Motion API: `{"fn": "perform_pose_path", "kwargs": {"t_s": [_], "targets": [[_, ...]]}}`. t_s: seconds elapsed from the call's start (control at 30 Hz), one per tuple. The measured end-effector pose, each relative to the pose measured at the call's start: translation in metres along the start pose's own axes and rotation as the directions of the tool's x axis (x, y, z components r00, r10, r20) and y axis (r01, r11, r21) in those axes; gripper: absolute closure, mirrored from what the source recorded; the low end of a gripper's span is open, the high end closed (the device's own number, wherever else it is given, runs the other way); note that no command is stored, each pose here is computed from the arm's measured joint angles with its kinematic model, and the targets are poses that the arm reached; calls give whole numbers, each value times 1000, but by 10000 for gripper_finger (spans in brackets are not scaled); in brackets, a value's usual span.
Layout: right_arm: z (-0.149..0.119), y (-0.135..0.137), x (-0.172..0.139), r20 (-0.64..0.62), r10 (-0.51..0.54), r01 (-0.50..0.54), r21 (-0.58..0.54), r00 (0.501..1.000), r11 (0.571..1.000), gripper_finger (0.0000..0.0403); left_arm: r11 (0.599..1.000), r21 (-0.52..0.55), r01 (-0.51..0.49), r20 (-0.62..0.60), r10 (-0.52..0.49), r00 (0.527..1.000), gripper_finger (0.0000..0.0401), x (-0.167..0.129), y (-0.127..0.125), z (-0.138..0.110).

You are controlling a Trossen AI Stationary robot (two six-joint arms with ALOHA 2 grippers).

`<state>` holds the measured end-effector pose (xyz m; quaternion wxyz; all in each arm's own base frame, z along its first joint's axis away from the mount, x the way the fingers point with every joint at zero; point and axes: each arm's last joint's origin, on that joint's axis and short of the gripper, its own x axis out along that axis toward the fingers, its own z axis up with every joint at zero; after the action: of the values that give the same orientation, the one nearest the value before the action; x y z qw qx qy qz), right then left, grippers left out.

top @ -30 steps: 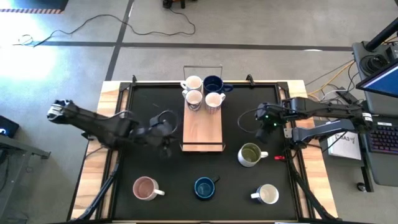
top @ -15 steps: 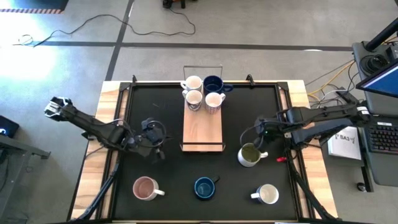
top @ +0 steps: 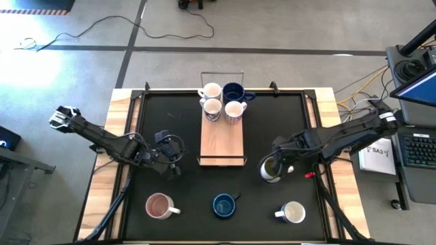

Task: Place coffee mugs
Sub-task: Put the white mug on the shelf

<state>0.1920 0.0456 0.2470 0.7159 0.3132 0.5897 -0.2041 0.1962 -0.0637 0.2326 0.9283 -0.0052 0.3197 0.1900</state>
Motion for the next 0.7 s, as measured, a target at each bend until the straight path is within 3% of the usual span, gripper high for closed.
{"fn": "perform_pose_path", "kwargs": {"t_s": [0.27, 0.7], "targets": [[4, 2, 11, 16, -83, 83, -44, 996, 996, 268, 1000, 11, -7, -13, 7, 1000, 398, 1, 1, -2], [8, 7, 32, -25, -181, 178, -101, 983, 979, 287, 998, 56, -43, -67, 46, 997, 398, 14, -7, -10]]}}
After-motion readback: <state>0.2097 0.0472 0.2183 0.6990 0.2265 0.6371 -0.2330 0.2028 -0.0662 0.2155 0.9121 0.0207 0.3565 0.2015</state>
